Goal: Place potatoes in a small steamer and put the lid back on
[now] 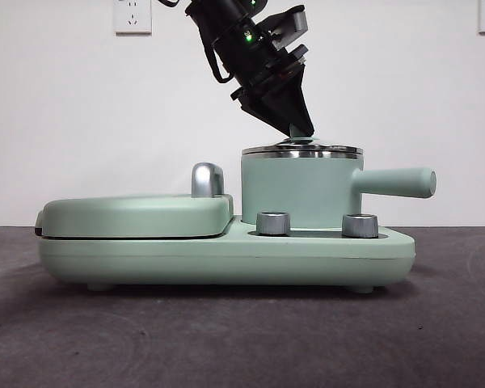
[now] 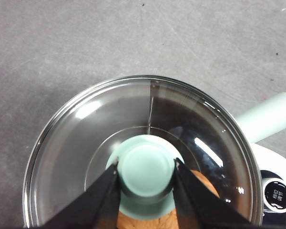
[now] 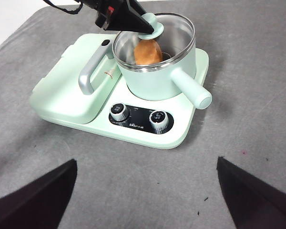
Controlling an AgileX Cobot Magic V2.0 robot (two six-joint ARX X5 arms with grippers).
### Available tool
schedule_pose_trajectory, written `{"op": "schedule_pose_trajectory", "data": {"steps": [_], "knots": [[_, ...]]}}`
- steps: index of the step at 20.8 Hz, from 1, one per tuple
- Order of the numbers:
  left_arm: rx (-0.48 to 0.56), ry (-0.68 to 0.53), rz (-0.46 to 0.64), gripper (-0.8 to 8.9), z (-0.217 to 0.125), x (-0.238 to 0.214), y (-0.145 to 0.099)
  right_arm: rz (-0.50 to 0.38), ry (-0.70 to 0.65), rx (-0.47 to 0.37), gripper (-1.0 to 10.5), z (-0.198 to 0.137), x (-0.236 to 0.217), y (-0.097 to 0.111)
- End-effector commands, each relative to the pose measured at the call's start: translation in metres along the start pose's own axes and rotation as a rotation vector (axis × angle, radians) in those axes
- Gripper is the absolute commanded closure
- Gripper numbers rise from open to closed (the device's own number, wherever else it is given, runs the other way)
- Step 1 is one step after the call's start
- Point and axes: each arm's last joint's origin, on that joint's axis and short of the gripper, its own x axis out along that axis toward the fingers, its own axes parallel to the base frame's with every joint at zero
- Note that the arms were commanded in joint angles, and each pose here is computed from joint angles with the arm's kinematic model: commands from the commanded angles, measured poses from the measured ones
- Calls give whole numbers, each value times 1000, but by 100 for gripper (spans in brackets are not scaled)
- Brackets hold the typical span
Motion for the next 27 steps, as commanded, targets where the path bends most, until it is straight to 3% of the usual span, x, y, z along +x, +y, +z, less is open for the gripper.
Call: {"op": "schedule_pose_trajectory", "data": {"steps": [1, 6, 11, 15, 20, 24, 27], "knots": [[1, 28, -5, 805, -4, 16, 1, 10, -9, -9, 479, 2, -1, 1], [-46, 33, -9, 789, -4, 16, 0, 10, -9, -9, 479, 2, -1, 1], [-173, 16, 2, 427, -2, 14, 2, 10, -8, -10, 479, 2, -1, 1], [-326, 25, 9, 402, 0, -6, 3, 10, -8, -10, 479, 2, -1, 1], [-375, 85, -3, 402, 4, -74, -14, 10, -8, -10, 479, 2, -1, 1], [-378, -30, 31, 389, 16, -161, -40, 11, -8, -9, 479, 2, -1, 1], [-366, -118, 58, 274, 13, -225, -69, 14, -14, -8, 479, 3, -1, 1]]}}
